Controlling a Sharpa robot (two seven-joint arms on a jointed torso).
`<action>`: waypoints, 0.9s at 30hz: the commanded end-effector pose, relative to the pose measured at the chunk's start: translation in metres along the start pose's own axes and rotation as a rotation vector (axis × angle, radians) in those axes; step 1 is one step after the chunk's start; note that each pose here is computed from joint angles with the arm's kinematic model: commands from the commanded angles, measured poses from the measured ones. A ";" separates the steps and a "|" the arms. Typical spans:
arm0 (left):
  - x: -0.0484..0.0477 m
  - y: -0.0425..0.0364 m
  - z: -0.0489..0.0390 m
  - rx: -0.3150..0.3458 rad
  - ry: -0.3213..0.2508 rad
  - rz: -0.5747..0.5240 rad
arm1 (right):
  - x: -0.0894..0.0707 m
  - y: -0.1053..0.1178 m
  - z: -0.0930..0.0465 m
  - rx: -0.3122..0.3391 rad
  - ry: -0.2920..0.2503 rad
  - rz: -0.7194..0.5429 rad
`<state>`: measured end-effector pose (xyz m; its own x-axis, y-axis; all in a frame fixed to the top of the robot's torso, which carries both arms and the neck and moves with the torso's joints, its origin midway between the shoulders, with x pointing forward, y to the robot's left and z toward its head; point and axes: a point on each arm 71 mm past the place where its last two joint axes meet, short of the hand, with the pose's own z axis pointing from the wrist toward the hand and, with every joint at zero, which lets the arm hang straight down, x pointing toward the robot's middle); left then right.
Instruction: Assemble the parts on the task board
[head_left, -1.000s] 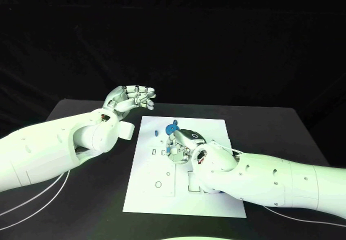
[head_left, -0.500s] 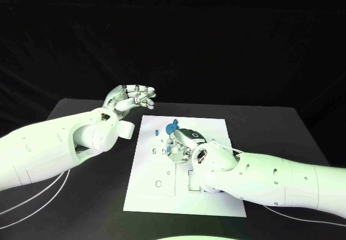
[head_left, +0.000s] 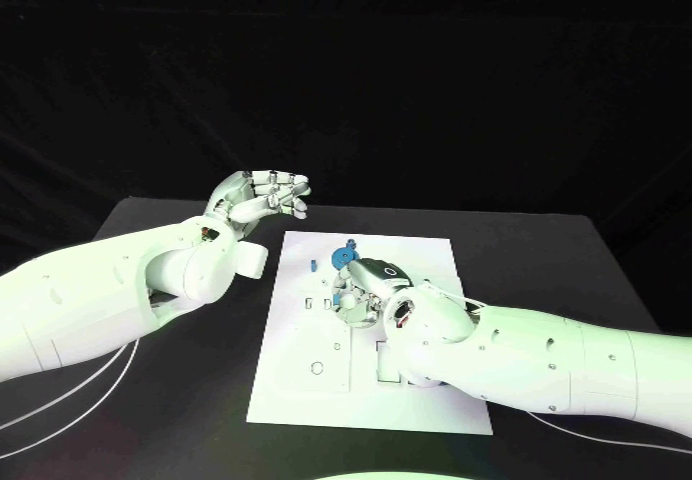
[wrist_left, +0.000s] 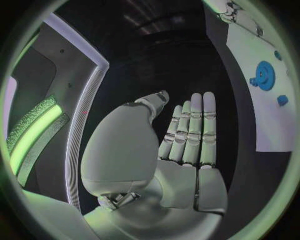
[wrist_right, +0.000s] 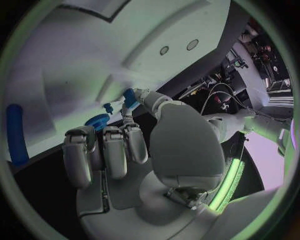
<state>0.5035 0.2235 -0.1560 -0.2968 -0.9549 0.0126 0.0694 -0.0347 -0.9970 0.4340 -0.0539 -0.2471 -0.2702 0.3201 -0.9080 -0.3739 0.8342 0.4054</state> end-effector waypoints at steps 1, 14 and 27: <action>0.0018 -0.0006 0.0002 0.004 0.019 -0.007 | 0.001 0.001 0.000 -0.021 0.011 -0.015; 0.0010 -0.0002 0.0003 0.002 0.017 -0.005 | -0.001 0.003 -0.001 -0.041 -0.015 -0.001; -0.0014 0.0055 0.0022 -0.048 0.033 0.052 | -0.035 -0.005 -0.012 -0.117 -0.162 0.100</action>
<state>0.5067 0.2272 -0.1601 -0.2944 -0.9556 -0.0102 0.0505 -0.0049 -0.9987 0.4348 -0.0748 -0.2247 -0.1914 0.3985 -0.8970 -0.4166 0.7945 0.4419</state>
